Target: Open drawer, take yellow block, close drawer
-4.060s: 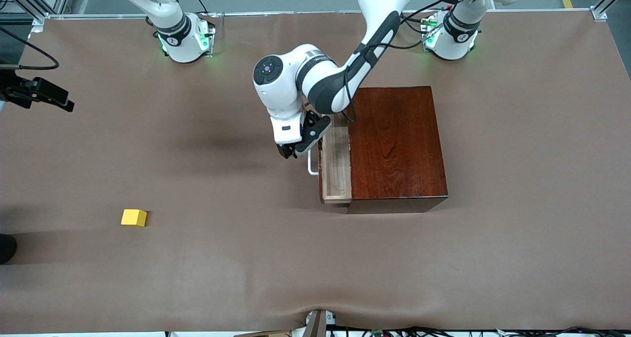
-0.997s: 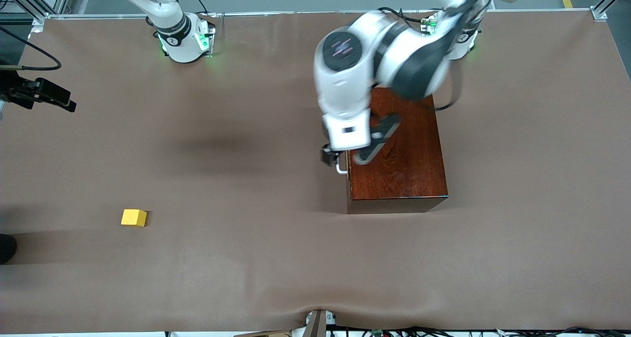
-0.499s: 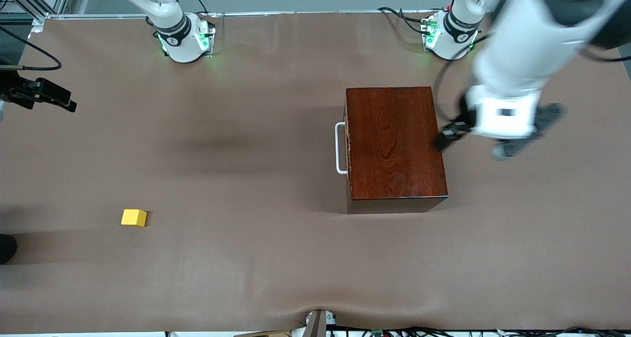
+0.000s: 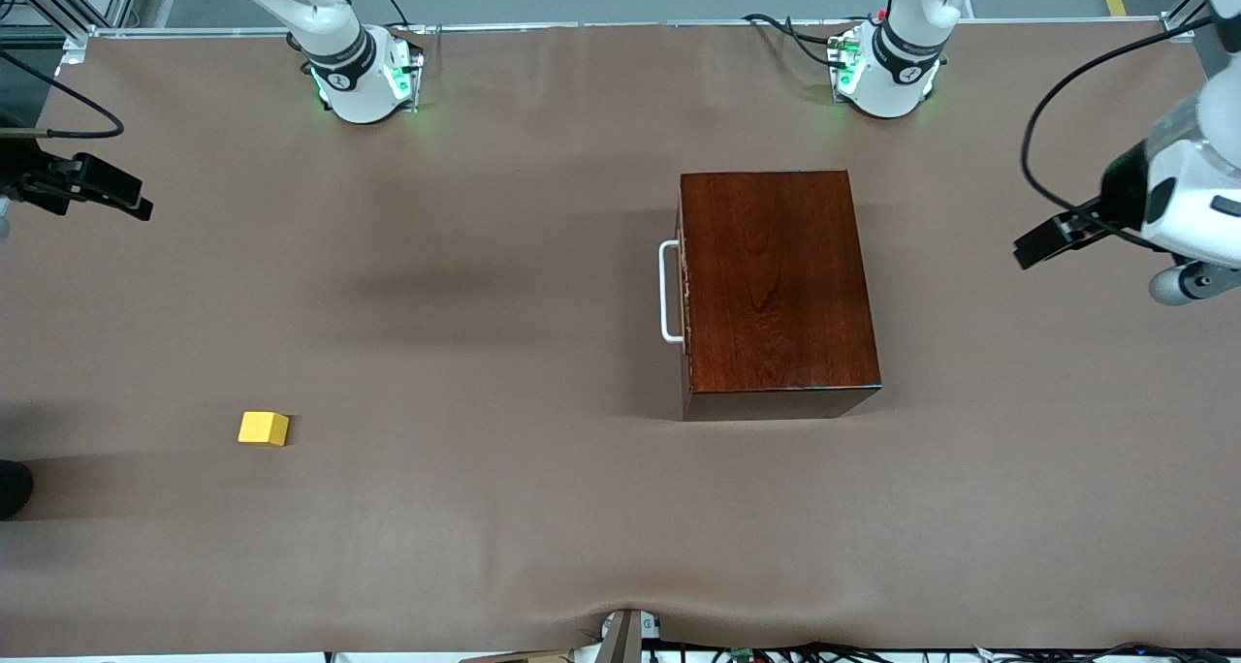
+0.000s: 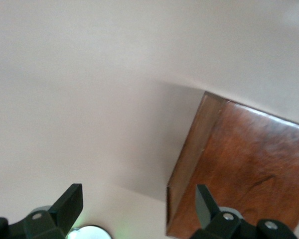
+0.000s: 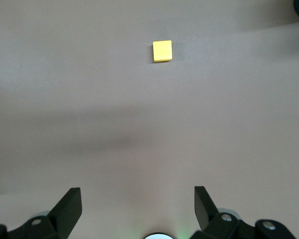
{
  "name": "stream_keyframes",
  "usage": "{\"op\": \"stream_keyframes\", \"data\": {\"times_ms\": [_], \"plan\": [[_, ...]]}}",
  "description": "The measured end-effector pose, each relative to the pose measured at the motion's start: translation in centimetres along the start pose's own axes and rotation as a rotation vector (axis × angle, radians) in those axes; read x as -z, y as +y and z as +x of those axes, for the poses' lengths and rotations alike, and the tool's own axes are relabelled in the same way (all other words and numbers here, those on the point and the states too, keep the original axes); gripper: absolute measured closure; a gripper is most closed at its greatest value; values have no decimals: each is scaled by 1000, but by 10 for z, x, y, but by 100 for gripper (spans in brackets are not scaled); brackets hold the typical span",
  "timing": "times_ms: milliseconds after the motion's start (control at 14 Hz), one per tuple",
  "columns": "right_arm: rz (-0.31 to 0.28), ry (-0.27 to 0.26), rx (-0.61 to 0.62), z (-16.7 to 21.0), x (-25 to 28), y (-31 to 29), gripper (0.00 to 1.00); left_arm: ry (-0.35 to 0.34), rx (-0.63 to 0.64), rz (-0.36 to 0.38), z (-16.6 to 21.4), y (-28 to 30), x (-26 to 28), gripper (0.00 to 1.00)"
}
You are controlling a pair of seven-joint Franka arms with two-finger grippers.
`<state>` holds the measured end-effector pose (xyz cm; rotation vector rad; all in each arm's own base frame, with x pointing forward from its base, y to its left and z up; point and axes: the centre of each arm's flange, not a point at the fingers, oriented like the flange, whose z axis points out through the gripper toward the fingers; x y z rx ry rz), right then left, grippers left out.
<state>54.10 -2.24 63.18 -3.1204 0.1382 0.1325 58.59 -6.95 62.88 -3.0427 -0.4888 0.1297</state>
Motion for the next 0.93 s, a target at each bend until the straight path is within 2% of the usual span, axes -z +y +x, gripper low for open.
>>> {"op": "stream_keyframes", "data": {"times_ms": [214, 641, 926], "plan": [[0, 0, 0, 0, 0, 0, 0, 17, -93, -30, -8, -36, -12, 0], [0, 1, 1, 0, 0, 0, 0, 70, -164, -16, -80, -45, 3, 0], [-1, 1, -1, 0, 0, 0, 0, 106, -199, -26, -81, -51, 18, 0]]}}
